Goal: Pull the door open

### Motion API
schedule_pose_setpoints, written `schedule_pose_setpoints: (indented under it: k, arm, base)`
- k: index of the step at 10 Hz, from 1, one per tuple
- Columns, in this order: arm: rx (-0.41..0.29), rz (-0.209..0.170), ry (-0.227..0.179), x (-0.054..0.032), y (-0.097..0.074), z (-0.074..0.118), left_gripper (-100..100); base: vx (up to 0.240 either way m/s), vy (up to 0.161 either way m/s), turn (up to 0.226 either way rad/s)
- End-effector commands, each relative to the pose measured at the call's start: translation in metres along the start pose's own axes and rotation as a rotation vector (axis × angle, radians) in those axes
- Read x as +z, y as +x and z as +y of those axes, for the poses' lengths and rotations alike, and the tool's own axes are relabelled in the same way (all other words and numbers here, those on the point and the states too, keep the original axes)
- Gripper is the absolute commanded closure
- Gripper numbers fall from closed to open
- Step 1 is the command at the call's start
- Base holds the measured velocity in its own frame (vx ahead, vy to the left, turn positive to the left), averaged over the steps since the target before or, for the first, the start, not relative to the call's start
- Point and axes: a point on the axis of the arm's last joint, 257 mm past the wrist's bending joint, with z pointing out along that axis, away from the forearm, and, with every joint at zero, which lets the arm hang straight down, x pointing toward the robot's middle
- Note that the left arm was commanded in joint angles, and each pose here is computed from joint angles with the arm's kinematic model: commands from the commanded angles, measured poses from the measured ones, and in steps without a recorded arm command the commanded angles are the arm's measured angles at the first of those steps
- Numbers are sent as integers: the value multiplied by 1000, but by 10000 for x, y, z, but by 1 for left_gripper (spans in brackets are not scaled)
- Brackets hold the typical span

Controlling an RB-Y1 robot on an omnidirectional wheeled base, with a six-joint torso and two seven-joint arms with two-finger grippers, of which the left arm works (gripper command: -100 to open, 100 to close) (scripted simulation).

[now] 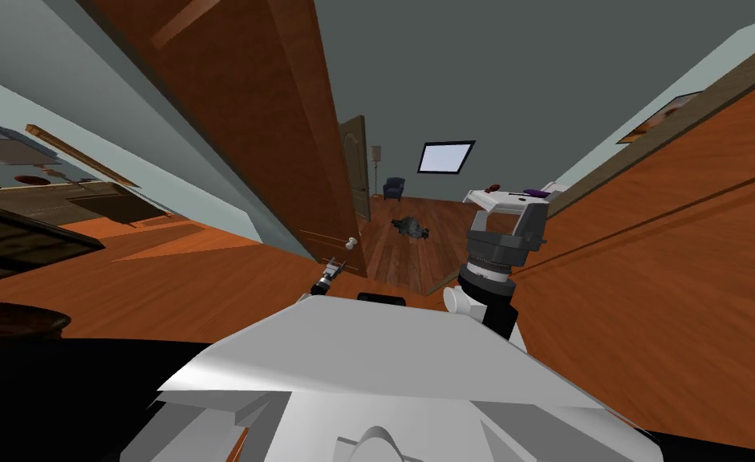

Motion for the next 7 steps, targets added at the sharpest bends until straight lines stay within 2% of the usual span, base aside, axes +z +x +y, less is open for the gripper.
schedule_pose_setpoints:
  k: [1,5,6,7]
  arm:
    - [1,-4,-17,-35,-12,41,-100]
    - [1,-11,-78,-169,-24,204,-100]
    - [1,-12,-94,-206,-27,247,-100]
    - [-10,6,-84,-261,56,173,-100]
  base:
    - [184,-84,-142]
    - [208,-38,-144]
    - [172,29,-46]
    - [44,1,12]
